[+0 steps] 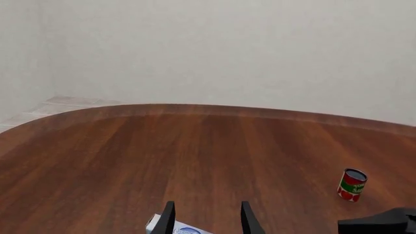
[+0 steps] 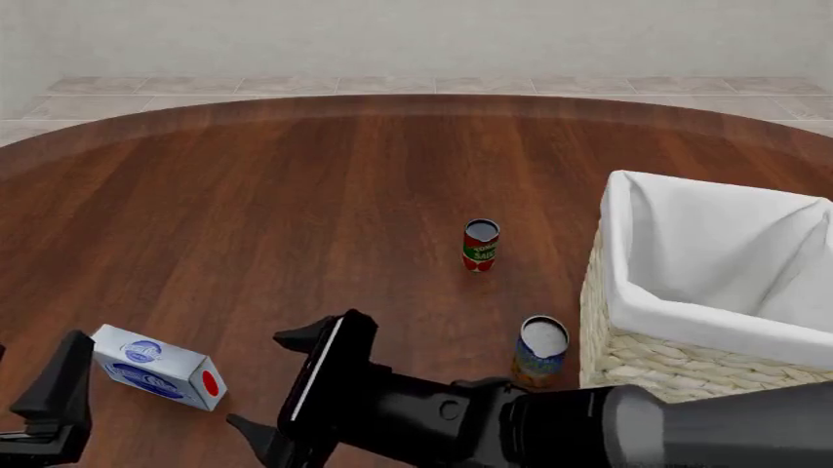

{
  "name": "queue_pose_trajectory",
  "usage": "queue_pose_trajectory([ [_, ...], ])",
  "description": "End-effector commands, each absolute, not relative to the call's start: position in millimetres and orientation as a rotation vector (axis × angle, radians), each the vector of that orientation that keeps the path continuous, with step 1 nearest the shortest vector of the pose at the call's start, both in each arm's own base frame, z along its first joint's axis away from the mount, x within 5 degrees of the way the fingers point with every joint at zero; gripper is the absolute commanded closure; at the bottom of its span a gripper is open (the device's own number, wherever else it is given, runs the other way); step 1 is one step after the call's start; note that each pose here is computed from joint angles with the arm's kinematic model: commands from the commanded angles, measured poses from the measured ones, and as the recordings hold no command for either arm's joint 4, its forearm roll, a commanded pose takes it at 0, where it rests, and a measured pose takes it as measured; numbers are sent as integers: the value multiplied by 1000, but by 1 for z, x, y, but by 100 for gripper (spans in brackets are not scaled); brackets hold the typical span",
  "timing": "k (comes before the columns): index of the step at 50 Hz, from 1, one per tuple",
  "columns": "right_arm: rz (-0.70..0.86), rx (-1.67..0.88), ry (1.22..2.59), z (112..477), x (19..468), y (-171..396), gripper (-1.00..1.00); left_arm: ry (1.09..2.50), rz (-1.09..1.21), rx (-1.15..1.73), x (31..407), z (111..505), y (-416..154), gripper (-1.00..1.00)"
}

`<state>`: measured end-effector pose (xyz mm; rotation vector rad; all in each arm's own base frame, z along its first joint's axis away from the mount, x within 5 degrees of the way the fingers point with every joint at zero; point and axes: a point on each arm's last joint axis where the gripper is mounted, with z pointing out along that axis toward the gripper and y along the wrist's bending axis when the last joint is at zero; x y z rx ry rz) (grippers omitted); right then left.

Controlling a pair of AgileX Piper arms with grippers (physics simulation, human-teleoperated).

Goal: Pick up the cream cheese box, and put it in the basket.

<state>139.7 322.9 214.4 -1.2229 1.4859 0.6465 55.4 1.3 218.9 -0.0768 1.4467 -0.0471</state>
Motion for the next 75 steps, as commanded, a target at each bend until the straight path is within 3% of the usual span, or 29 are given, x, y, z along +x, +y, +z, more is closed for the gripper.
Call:
queue_pose_trajectory([
  [1, 646, -1232, 1491, 210, 142, 331, -100, 1444, -49, -81, 55, 219, 1, -100],
  [75, 621, -1258, 1526, 185, 165, 377, -100, 1437, -68, -108, 55, 219, 2, -100],
])
